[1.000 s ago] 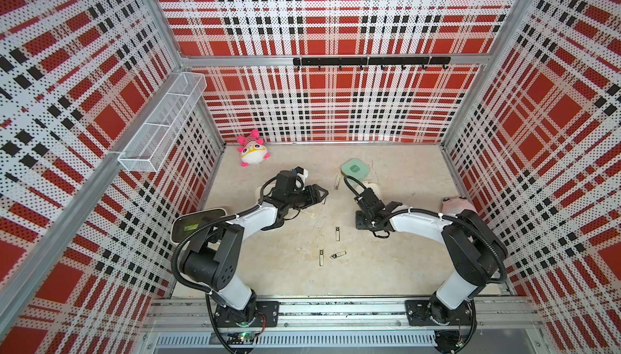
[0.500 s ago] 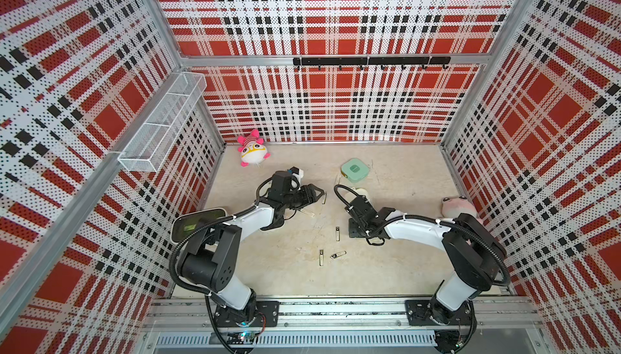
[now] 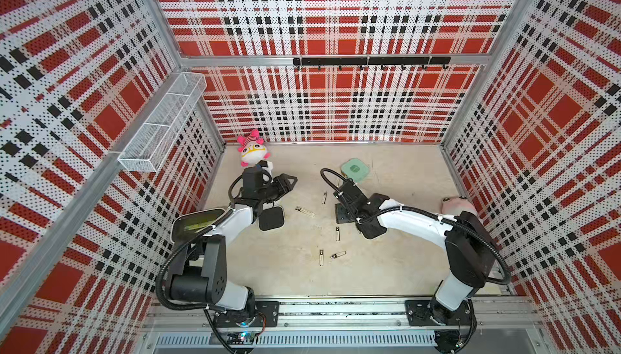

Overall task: Organize nail clipper sets
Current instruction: Move the storage box to the center of the board.

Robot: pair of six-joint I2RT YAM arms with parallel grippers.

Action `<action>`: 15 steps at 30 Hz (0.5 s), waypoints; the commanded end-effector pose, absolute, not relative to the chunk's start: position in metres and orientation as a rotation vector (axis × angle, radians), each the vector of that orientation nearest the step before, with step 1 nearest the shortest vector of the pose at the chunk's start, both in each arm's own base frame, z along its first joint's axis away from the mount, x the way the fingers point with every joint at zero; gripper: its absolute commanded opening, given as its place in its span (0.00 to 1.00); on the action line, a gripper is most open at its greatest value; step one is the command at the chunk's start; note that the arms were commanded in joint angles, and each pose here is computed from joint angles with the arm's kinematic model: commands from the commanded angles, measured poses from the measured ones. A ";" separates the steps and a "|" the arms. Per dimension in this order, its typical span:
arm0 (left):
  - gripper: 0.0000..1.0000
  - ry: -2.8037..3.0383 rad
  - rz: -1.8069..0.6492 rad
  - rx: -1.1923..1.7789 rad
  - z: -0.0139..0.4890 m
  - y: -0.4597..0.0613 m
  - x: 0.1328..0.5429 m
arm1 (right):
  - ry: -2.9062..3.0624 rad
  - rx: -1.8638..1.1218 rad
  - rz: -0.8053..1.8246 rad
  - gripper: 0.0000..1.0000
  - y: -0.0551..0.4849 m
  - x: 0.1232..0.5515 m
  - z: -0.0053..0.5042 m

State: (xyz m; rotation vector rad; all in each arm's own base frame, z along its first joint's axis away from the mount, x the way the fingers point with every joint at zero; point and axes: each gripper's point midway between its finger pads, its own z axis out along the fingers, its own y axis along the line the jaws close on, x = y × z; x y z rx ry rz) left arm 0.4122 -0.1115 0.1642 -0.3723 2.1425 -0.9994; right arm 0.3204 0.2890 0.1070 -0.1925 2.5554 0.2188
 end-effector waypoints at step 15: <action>0.68 1.973 -1.026 -0.527 0.199 -0.034 0.414 | 2.445 -0.672 0.240 0.73 0.383 0.366 0.120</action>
